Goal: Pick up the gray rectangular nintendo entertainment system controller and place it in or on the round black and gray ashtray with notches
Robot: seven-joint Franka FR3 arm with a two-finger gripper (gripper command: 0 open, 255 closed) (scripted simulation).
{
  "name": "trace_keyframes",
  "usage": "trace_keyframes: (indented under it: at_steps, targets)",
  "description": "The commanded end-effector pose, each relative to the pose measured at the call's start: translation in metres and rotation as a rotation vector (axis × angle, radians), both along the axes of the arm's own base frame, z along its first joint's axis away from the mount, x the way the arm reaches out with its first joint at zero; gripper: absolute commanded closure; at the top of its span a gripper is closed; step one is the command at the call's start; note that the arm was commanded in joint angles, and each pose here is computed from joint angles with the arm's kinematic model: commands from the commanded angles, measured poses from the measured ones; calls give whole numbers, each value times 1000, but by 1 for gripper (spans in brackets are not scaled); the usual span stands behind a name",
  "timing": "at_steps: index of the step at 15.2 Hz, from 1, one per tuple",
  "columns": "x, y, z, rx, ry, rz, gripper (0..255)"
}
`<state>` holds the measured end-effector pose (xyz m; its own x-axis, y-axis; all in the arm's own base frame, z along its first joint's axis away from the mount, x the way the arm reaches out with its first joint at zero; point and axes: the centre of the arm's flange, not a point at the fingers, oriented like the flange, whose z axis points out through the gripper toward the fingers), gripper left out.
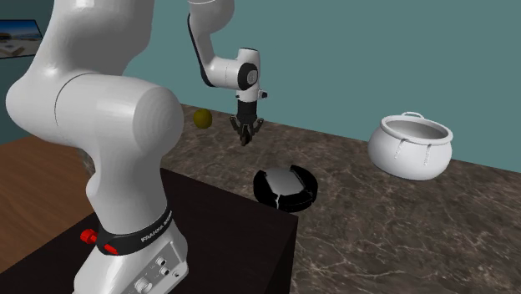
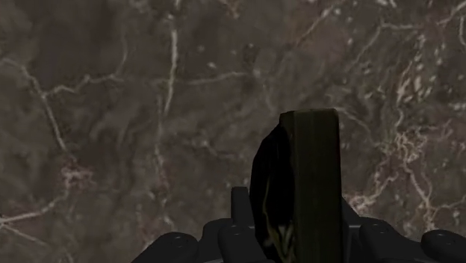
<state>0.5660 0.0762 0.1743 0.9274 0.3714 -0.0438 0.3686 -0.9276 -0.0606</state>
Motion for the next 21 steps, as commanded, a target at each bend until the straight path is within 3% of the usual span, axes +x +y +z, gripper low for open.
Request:
trace_keyframes:
  at_steps: [1, 12, 21]
  targets:
    - [0, 0, 11, 0, 0, 0, 255]
    - [0, 0, 67, 0, 0, 0, 255]
    - [-67, -98, 64, 0, 0, 0, 255]
